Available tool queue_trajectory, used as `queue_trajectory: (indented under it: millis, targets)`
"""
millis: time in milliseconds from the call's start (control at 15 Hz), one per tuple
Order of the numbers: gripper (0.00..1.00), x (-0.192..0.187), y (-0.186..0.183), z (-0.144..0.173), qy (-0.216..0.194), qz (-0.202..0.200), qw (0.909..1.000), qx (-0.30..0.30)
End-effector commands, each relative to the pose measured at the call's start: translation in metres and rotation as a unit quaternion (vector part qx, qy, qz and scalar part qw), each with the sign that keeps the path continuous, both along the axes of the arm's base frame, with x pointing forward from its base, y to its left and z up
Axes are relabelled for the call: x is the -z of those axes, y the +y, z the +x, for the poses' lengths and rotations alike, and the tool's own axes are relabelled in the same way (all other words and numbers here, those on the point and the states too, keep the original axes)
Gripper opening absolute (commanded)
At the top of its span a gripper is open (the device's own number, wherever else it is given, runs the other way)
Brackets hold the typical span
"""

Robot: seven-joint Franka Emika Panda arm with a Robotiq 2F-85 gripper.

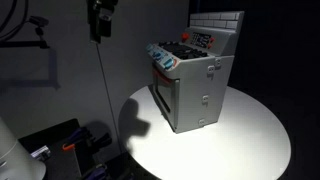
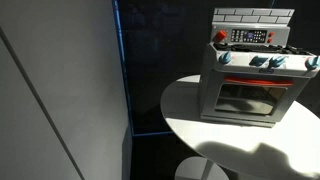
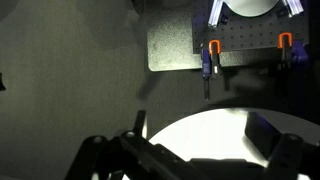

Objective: Press the top right orange button on the stove

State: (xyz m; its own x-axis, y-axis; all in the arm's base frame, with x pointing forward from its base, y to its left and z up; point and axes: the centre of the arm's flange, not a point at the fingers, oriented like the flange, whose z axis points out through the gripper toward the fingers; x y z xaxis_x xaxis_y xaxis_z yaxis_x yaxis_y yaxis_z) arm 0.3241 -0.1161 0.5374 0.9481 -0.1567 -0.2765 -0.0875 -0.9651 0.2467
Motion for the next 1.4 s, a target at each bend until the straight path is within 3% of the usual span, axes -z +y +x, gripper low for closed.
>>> queue_trajectory:
  millis: [0,533,1333]
  targets:
    - [1.00,0.000,0.000,0.000,-0.001,0.000,1.0000,0.000]
    - [1.00,-0.002,0.000,0.011,-0.015,-0.002,0.9999,0.005]
    - [1.00,-0.004,-0.005,0.076,-0.130,-0.006,0.9897,0.058]
